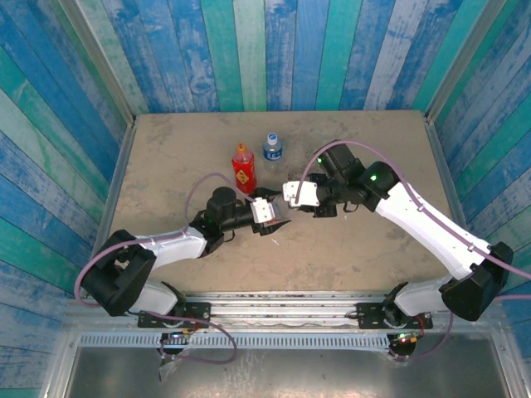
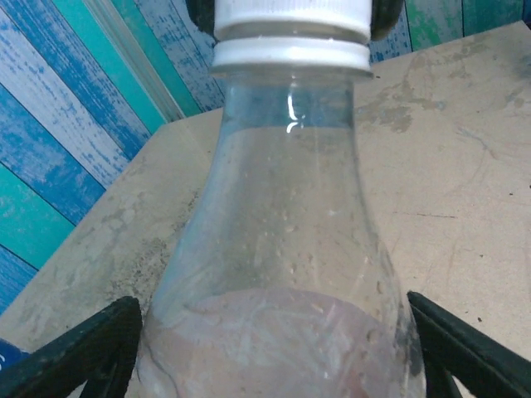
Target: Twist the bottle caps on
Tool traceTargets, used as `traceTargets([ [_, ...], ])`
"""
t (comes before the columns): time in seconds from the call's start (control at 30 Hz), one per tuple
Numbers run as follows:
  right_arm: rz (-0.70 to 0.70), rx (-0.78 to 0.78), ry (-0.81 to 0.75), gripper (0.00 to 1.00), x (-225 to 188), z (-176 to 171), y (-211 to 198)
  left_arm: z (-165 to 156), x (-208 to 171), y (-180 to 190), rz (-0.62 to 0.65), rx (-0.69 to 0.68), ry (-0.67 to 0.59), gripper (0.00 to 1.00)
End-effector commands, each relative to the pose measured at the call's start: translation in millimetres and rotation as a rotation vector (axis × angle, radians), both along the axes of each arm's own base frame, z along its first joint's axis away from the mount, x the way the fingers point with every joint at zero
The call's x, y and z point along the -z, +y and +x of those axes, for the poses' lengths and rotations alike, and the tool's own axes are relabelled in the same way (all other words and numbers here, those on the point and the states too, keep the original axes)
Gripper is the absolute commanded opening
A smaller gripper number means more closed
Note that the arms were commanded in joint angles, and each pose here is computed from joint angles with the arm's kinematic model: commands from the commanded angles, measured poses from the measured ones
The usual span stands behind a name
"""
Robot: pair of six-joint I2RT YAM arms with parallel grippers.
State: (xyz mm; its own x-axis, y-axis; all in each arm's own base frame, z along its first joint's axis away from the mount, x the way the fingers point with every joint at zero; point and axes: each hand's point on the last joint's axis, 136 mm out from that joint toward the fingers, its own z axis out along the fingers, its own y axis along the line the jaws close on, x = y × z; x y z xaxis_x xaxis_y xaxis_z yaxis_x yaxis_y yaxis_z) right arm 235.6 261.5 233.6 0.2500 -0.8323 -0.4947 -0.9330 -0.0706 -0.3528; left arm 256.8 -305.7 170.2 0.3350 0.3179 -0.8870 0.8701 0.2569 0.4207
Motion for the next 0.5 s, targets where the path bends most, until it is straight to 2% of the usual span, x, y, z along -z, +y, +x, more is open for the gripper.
traceTargets([
  [0.0, 0.066, 0.000, -0.001, 0.22, -16.2, -5.6, 0.3, -7.2, -12.0, 0.2, -0.035, 0.026, -0.024, 0.86],
  [0.27, 0.142, 0.001, 0.015, 0.22, -22.4, -11.8, 1.4, -6.2, -11.2, -0.1, -0.033, 0.021, -0.021, 0.85],
  [0.47, 0.152, 0.020, 0.031, 0.22, -21.7, -14.0, -0.3, -3.5, -10.8, 1.4, -0.030, 0.003, -0.024, 0.74],
])
